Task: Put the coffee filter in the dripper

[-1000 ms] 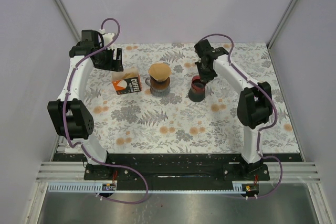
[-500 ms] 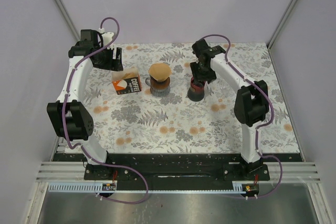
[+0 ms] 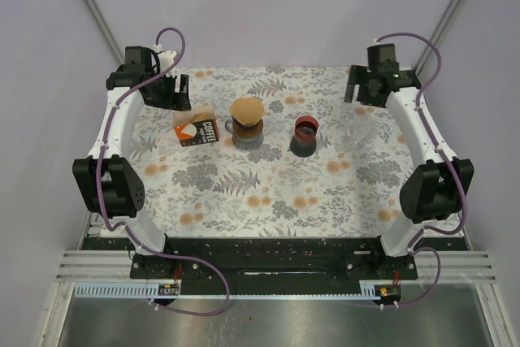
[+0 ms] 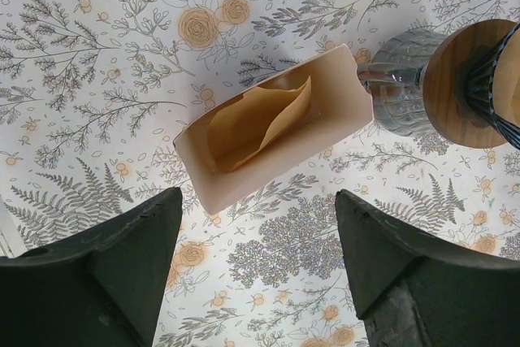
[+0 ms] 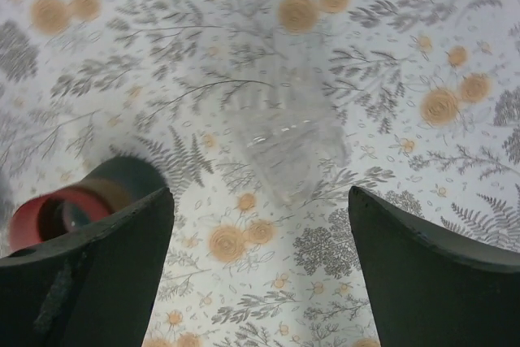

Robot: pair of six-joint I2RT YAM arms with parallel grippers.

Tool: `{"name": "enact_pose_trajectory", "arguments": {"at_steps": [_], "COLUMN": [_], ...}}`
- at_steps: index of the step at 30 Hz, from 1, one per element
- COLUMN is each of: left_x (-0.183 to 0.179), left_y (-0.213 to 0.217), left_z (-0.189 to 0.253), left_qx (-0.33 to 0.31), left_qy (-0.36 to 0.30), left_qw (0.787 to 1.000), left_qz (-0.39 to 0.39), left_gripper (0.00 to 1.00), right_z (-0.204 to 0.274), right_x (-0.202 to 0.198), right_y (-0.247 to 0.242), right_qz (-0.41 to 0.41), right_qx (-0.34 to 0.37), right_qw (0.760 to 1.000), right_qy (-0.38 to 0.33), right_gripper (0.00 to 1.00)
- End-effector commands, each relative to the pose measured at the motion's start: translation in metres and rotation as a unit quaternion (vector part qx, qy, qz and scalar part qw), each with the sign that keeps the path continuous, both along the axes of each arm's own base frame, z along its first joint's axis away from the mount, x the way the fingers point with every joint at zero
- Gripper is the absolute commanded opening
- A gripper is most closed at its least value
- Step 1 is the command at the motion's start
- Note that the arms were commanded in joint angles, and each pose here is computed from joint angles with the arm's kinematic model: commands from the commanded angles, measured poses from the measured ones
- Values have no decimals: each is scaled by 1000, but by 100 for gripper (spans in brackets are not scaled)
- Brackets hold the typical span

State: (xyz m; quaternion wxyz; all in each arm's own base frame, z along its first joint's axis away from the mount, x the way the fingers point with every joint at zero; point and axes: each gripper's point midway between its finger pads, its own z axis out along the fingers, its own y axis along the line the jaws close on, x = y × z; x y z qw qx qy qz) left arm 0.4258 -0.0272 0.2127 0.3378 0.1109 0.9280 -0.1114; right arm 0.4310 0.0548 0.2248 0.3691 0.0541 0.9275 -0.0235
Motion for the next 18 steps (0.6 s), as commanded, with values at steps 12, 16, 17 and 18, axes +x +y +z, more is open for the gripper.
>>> {"name": "enact_pose_trajectory", "arguments": {"at_steps": [12,16,17,18], "left_x": [-3,-2,-3,-3], "left_y": [0,-1,-1,-1], "left_z": [22,22,22,23], "left_qx": [-4,-6,-6,-5], "left_qy": [-39,-38,-38,-40], "left_qw": [999,999,999,999], "left_qz": [-8,-9,-9,-9], "left_gripper": [80,80,80,80], "right_z": [-81,-94,-97,-100], "right_x": [-4,-5,-5,-5], "right_y": [-29,-42,-44,-47], "right_qz": [-169,-202,-209,-215], "right_qx": [188,192,191,188], "right_qw": [965,958,956,955], "right_qy": [65,73,76,77], "right_gripper": [88,83,81,80]}}
